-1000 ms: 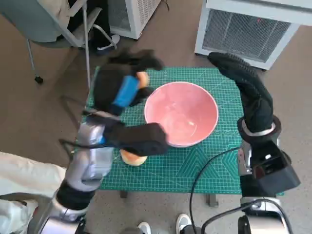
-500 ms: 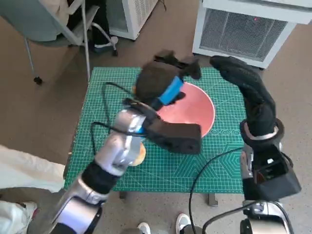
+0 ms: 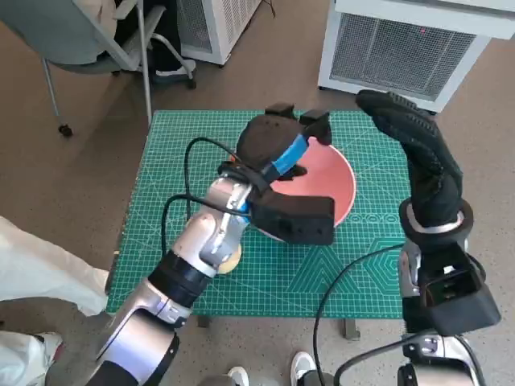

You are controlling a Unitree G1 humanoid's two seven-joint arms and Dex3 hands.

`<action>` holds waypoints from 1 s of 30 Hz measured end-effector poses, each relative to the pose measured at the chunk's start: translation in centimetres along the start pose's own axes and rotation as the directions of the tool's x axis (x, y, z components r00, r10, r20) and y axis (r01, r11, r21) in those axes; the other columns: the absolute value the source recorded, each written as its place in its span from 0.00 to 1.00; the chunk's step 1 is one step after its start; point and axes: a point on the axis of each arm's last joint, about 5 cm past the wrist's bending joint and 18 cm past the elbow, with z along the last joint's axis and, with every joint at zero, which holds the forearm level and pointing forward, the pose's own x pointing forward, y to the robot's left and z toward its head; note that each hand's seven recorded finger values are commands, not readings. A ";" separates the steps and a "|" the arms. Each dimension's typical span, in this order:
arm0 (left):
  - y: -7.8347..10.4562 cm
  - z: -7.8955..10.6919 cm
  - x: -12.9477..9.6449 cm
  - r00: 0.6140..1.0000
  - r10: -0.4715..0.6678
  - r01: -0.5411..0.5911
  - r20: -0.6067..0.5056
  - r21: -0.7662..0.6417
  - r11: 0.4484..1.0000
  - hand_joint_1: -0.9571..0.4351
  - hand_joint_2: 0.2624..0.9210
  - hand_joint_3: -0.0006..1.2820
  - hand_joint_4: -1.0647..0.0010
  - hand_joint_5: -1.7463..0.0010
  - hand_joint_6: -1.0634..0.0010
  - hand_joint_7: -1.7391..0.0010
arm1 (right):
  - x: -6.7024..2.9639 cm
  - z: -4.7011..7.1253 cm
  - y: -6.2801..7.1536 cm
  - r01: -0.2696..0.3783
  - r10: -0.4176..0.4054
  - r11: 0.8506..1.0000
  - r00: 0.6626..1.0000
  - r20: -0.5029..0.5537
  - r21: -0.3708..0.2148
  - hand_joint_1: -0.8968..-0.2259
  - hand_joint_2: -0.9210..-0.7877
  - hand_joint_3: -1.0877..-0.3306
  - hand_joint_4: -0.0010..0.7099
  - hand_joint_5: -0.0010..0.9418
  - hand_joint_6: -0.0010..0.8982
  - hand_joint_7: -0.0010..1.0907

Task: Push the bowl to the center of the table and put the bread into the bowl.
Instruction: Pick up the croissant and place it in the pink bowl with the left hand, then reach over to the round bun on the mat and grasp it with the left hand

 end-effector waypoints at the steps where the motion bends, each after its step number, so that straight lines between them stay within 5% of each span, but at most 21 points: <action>1: 0.1 -0.1 0.0 0.999 -0.032 0.032 -0.001 -0.016 0.999 0.62 0.98 0.07 0.68 0.74 0.70 0.89 | -0.01 0.0 0.0 -0.003 0.003 1.000 1.000 -0.002 -0.003 0.51 0.00 0.39 0.36 0.00 0.08 0.42; 5: 0.5 -0.8 -0.2 0.988 -0.156 0.156 0.009 -0.047 0.987 0.45 0.97 0.03 0.89 0.94 0.77 0.98 | 0.00 0.0 0.0 -0.003 0.003 1.000 1.000 -0.004 -0.007 0.51 0.00 0.39 0.36 0.00 0.08 0.42; 11: 1.5 -1.8 -0.5 0.976 -0.211 0.213 0.048 -0.040 0.976 0.38 0.98 0.01 0.97 0.99 0.83 1.00 | 0.01 0.0 0.1 0.000 0.000 1.000 1.000 -0.007 -0.009 0.51 0.00 0.39 0.36 0.00 0.08 0.43; 22: 3.2 -3.5 -2.1 0.984 -0.067 0.079 0.167 -0.070 0.994 0.34 0.99 0.00 0.92 0.99 0.79 0.99 | 0.00 -0.1 0.2 -0.005 0.005 1.000 1.000 -0.009 -0.005 0.51 0.00 0.39 0.36 0.00 0.08 0.43; 30: 4.3 -5.7 -5.7 0.967 0.071 -0.049 0.244 -0.094 0.994 0.32 1.00 0.01 0.83 0.99 0.73 0.98 | 0.01 -0.1 0.3 -0.009 0.009 1.000 1.000 -0.010 -0.002 0.50 0.00 0.39 0.36 0.00 0.08 0.43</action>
